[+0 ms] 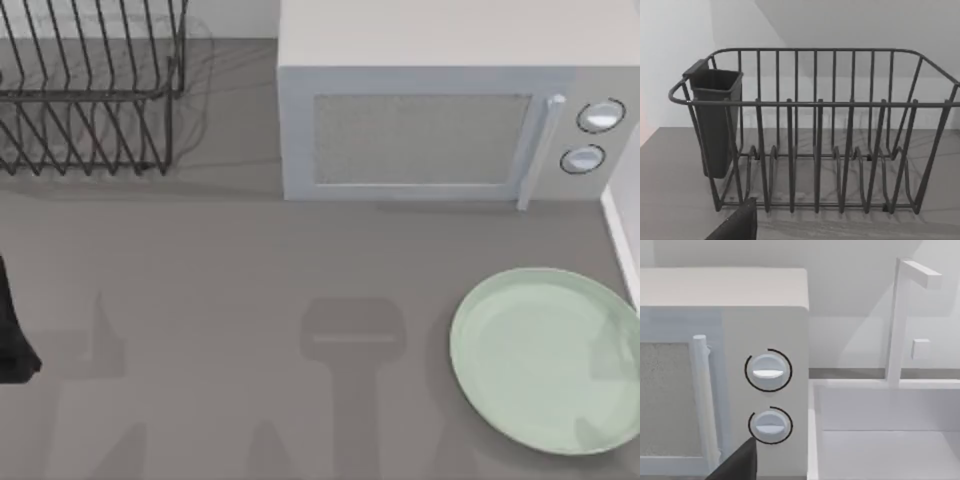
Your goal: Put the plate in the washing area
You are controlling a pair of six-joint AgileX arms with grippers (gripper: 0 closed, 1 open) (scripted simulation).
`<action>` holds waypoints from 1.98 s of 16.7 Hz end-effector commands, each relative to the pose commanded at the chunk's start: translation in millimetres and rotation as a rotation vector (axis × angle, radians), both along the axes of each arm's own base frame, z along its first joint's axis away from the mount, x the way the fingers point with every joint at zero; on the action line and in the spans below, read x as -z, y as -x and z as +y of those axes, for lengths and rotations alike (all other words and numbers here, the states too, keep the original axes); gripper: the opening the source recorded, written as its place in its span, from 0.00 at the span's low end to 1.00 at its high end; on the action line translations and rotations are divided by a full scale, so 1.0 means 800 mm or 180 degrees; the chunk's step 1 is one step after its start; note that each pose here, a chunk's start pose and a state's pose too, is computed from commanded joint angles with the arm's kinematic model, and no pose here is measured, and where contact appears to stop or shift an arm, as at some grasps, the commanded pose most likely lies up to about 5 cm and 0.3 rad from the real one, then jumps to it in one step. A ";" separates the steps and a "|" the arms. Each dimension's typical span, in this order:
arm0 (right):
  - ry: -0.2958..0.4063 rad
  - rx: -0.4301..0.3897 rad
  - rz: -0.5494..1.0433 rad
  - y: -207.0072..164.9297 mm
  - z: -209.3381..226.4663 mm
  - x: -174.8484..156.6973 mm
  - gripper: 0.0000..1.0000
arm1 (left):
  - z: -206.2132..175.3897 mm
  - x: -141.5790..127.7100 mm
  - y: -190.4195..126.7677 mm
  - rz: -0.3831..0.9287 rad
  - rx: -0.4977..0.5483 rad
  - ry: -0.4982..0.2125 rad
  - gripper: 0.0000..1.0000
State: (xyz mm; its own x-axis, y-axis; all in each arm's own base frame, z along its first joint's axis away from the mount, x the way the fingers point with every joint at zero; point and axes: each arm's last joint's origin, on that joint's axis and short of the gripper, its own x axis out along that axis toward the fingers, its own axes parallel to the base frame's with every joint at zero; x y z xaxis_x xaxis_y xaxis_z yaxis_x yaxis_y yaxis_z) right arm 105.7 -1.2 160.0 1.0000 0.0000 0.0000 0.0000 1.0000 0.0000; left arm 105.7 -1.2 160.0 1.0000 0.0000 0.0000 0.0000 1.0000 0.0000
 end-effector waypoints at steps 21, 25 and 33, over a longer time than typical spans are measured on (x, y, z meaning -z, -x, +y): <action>-0.0444 -0.0433 0.1258 -0.029 0.029 -0.076 1.00 | 0.000 0.000 0.000 0.0000 0.0000 0.0000 1.00; -0.0583 -0.0563 0.2385 -0.083 0.069 -0.109 1.00 | 0.000 0.000 0.000 0.0000 0.0000 0.0000 1.00; -0.0285 -0.0243 0.4426 -0.197 0.203 -0.076 1.00 | 0.000 0.000 0.000 0.0000 0.0000 0.0000 1.00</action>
